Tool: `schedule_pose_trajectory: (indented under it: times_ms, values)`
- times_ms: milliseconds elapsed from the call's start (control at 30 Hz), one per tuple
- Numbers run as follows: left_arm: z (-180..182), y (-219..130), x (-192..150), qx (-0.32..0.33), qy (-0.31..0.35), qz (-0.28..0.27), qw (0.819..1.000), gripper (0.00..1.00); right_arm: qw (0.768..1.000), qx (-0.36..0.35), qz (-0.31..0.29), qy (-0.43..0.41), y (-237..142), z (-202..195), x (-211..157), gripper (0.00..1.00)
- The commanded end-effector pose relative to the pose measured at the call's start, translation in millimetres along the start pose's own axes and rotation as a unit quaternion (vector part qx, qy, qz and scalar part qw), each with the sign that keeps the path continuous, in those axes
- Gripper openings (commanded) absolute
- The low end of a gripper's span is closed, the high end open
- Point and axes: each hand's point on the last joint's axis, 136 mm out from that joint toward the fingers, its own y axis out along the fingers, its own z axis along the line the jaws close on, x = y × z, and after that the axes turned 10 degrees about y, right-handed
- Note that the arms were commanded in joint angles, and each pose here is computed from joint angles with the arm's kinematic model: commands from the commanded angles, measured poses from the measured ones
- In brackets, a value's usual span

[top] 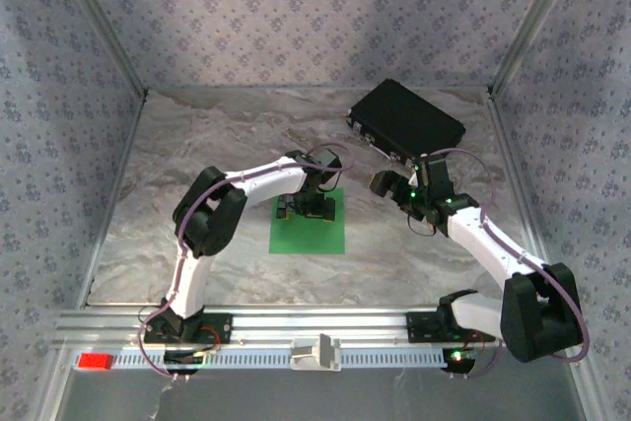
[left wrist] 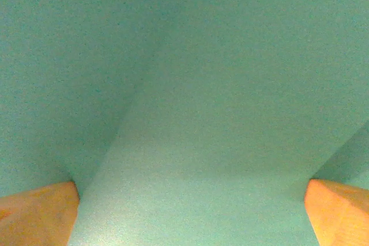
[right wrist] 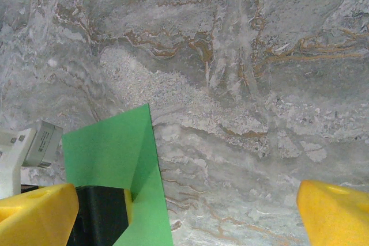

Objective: Fold a paper plane with a square sheet of paper (pick it up from the middle)
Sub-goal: First fold the square sheet of paper in half at the center of the table.

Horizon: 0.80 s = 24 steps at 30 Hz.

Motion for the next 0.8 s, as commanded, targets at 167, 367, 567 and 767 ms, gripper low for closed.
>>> schedule_pose_trajectory:
  times_ms: [167, 367, 567, 767]
  values:
    - [6.9, 32.2, -21.3, 0.027, 0.003, 0.044, 0.999, 0.96, 1.0, -0.016, 0.002, 0.013, 0.1, -8.0, -0.8, 0.99]
    - [7.7, 30.9, -20.6, 0.032, 0.007, 0.042, 0.999, 0.94, 1.0, -0.019, 0.001, 0.015, 0.2, -9.8, -0.6, 0.99]
    - [3.4, 23.1, -16.8, 0.026, 0.01, 0.032, 0.999, 0.93, 1.0, -0.02, -0.001, 0.018, 0.1, -10.3, 0.4, 0.99]
    - [2.8, 5.3, -8.5, 0.032, 0.015, 0.008, 0.999, 0.98, 1.0, -0.02, -0.001, 0.019, -0.1, -10.4, 1.0, 0.99]
